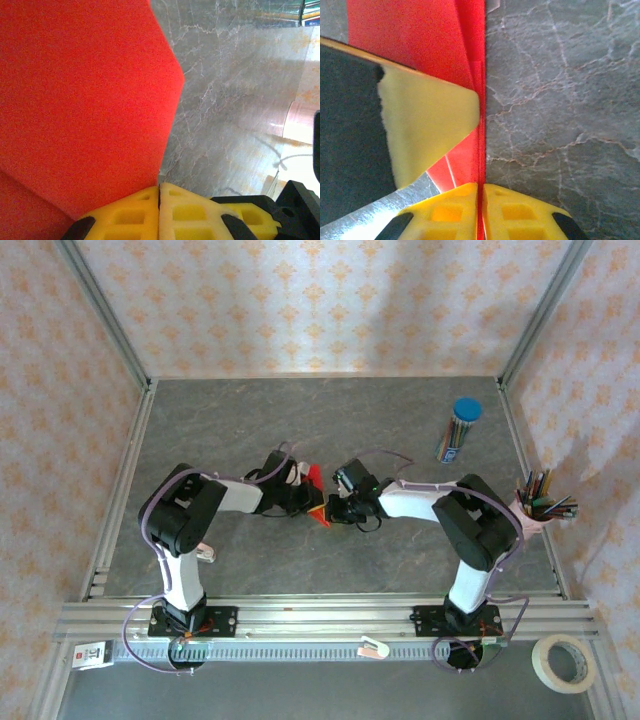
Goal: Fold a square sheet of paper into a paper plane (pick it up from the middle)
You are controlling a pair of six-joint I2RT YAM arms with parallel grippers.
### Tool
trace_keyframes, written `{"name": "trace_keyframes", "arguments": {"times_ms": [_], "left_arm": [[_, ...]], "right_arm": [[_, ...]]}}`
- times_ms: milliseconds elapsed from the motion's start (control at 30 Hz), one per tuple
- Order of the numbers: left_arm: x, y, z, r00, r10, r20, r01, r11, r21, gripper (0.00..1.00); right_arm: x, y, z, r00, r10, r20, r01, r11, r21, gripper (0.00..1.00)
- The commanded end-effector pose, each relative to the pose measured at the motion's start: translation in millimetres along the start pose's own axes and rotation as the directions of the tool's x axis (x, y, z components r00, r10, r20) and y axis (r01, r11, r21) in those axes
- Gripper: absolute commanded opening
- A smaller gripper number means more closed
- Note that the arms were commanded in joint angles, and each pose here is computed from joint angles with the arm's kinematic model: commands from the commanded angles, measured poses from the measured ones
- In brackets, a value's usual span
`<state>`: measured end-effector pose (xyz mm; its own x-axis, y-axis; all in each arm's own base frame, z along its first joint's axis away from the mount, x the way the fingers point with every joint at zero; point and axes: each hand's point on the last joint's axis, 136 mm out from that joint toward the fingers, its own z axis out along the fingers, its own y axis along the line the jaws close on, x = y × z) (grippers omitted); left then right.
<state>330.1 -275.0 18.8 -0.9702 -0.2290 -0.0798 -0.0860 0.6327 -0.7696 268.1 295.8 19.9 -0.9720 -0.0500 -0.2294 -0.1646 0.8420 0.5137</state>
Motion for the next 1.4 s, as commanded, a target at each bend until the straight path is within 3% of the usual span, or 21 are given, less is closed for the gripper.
{"name": "trace_keyframes", "arguments": {"times_ms": [0, 200, 533, 1367], "left_arm": [[26, 56, 8, 0.996, -0.058, -0.065, 0.045, 0.98, -0.196, 0.08], [31, 69, 9, 0.995, -0.073, -0.074, 0.053, 0.97, -0.239, 0.08], [29, 65, 10, 0.995, -0.068, -0.074, 0.049, 0.971, -0.232, 0.08], [30, 69, 12, 0.993, -0.085, -0.085, 0.062, 0.967, -0.247, 0.08]], "right_arm": [[-4, -9, -6, 0.999, 0.007, 0.05, -0.011, 0.998, 0.065, 0.13], [-24, 6, -41, 0.983, 0.047, 0.177, -0.033, 0.996, -0.081, 0.2], [-9, 34, -23, 0.998, 0.012, 0.065, 0.005, 0.967, -0.254, 0.06], [3, 3, 6, 1.0, 0.026, 0.002, -0.026, 0.995, -0.092, 0.05]]}}
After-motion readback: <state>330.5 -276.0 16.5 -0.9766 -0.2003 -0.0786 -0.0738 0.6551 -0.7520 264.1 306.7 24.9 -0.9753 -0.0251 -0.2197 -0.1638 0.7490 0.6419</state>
